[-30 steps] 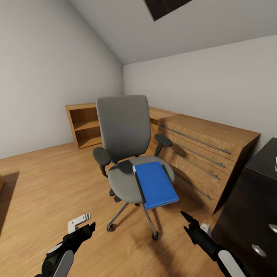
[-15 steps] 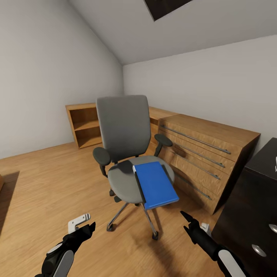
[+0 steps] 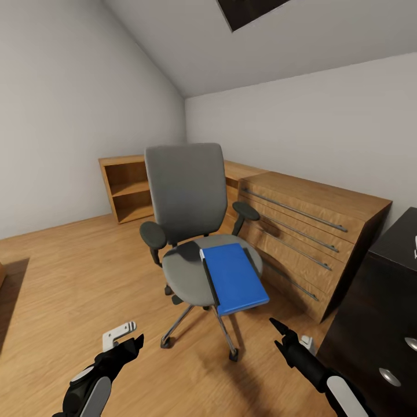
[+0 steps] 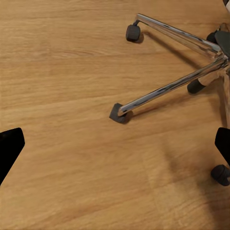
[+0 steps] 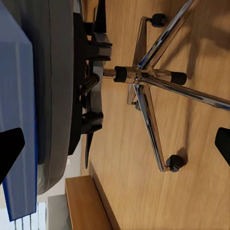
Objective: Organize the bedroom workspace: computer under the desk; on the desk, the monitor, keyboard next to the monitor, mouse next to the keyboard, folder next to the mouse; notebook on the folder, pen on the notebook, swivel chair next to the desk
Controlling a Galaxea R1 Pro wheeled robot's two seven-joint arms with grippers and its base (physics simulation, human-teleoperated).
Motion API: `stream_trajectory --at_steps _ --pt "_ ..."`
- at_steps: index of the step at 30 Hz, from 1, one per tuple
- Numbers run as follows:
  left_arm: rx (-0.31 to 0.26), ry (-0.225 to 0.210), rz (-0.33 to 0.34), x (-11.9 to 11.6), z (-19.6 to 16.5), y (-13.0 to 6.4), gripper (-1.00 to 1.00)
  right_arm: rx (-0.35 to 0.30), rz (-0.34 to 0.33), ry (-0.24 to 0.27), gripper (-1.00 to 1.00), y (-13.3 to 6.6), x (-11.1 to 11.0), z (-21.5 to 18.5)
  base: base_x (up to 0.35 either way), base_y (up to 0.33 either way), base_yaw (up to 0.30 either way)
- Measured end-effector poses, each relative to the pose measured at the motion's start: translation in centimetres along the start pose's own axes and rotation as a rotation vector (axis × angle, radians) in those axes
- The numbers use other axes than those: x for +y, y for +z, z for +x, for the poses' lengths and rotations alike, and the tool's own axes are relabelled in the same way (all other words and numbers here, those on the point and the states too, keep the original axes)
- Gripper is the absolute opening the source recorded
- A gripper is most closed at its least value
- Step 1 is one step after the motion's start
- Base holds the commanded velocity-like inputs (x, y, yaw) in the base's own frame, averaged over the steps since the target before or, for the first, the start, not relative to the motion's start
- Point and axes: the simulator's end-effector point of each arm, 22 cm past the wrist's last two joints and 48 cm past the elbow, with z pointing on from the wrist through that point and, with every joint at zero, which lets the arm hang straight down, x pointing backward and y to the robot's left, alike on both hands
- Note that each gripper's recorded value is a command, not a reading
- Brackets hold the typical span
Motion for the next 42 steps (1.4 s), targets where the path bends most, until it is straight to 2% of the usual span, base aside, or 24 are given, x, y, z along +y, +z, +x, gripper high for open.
stream_trajectory --at_steps 8,16,31,42 --pt "0.0 0.0 0.0 0.0 0.0 0.0 1.0 0.005 -0.007 -0.001 1.0 0.0 0.2 0.2 0.0 0.0 0.0" --pt "0.011 0.001 -0.004 0.2 0.5 0.2 1.0 0.018 -0.06 -0.001 1.0 0.0 1.4 0.5 0.0 0.0 0.0" --pt "0.021 0.002 -0.01 0.4 1.0 0.4 1.0 0.031 -0.077 -0.01 1.0 0.2 2.0 0.9 0.0 0.0 0.0" --pt "0.025 0.001 -0.009 0.3 1.2 0.4 1.0 0.124 -0.172 -0.098 1.0 1.2 6.7 4.4 0.0 0.0 0.0"
